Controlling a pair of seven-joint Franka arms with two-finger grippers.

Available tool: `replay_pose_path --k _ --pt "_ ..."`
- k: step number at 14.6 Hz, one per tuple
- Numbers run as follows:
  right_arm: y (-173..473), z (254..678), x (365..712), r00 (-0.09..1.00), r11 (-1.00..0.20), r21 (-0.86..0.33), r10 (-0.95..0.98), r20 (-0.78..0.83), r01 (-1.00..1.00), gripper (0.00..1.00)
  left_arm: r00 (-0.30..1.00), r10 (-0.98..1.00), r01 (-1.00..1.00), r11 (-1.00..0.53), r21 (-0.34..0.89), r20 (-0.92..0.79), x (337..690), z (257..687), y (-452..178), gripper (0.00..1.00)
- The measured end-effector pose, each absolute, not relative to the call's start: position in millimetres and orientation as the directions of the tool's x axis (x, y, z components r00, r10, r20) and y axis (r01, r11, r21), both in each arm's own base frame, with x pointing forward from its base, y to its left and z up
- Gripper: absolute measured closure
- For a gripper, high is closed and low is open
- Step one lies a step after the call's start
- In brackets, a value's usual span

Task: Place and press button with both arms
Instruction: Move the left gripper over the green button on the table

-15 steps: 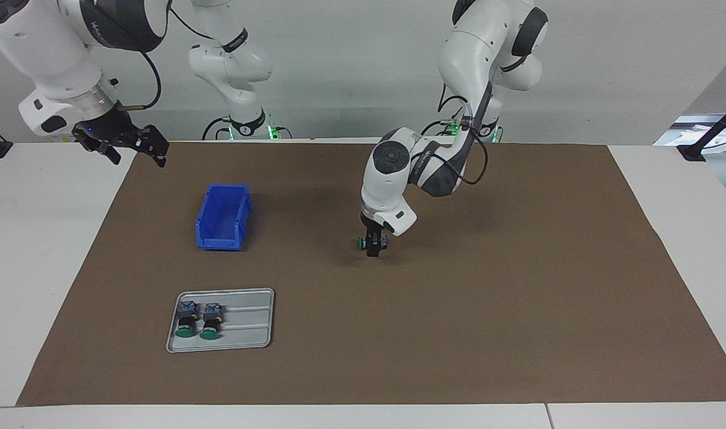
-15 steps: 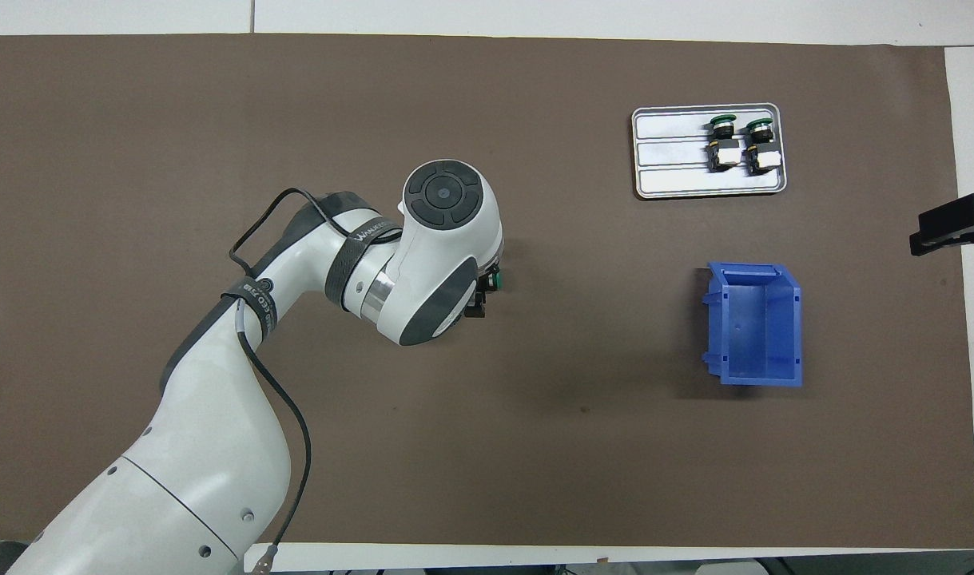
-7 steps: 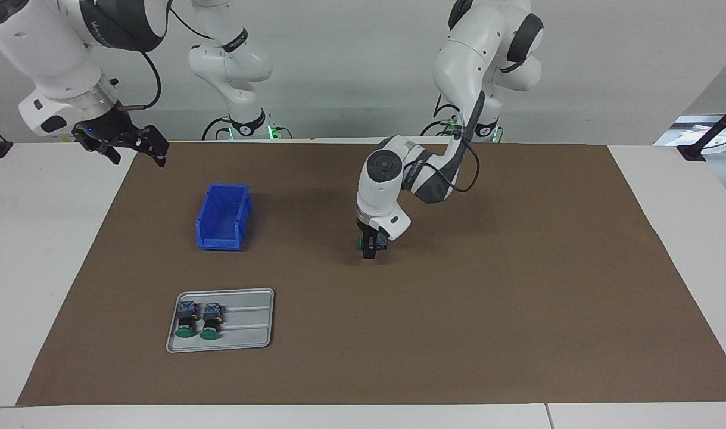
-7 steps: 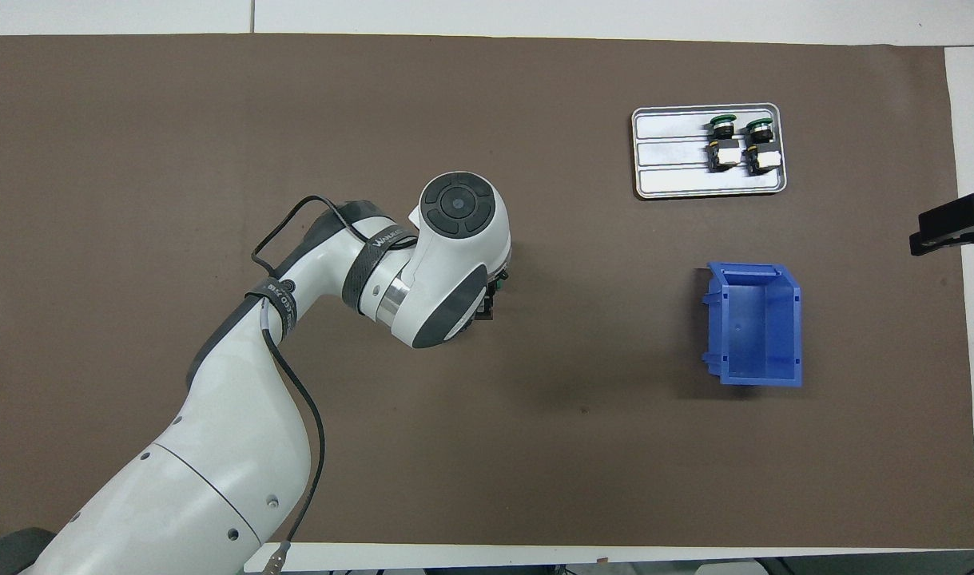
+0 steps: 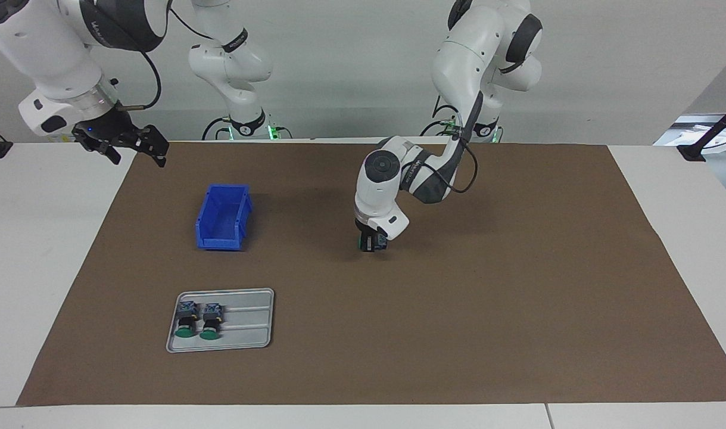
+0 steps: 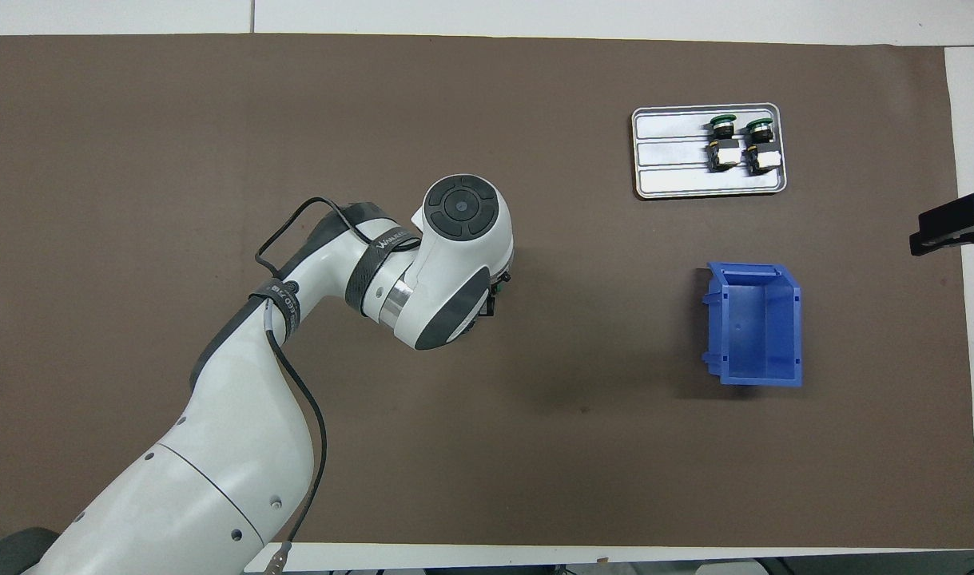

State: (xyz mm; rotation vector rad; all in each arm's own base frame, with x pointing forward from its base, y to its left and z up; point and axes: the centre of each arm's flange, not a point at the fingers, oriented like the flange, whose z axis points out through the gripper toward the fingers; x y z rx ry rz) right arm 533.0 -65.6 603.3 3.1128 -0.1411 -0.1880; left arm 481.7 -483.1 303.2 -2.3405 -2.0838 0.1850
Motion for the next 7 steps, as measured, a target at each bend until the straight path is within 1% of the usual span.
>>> replay_pose_path --k 5,7 --pt "-66 603 533 0.989 -0.996 0.025 -0.091 -0.119 -0.089 0.01 0.107 0.990 0.991 -0.113 -0.071 -0.091 485 305 -482 0.67" --pt "-66 603 533 0.989 -0.996 0.025 -0.091 -0.119 -0.089 0.01 0.092 0.991 0.993 -0.098 -0.060 -0.096 493 311 -476 0.67"
